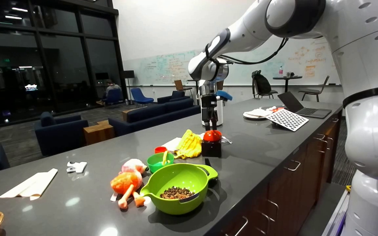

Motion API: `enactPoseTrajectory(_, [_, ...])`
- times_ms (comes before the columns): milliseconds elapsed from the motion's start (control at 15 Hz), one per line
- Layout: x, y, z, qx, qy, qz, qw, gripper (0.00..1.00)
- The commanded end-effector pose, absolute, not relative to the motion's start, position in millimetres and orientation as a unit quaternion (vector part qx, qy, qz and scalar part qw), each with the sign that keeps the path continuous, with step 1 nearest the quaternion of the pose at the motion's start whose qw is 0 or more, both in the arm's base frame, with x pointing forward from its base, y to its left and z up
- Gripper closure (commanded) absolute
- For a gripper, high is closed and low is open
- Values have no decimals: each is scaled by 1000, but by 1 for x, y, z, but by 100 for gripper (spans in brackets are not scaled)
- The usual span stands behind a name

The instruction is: Press the red button.

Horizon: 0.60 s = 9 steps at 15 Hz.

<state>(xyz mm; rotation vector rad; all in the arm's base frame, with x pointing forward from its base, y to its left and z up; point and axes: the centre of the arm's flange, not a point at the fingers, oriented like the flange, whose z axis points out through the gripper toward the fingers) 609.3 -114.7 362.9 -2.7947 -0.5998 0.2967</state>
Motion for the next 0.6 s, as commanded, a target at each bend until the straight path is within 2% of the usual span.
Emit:
enactPoseTrajectory(0, [604, -94, 327, -959, -202, 149, 129, 0])
enactPoseTrajectory(533, [606, -79, 326, -960, -201, 174, 92, 0])
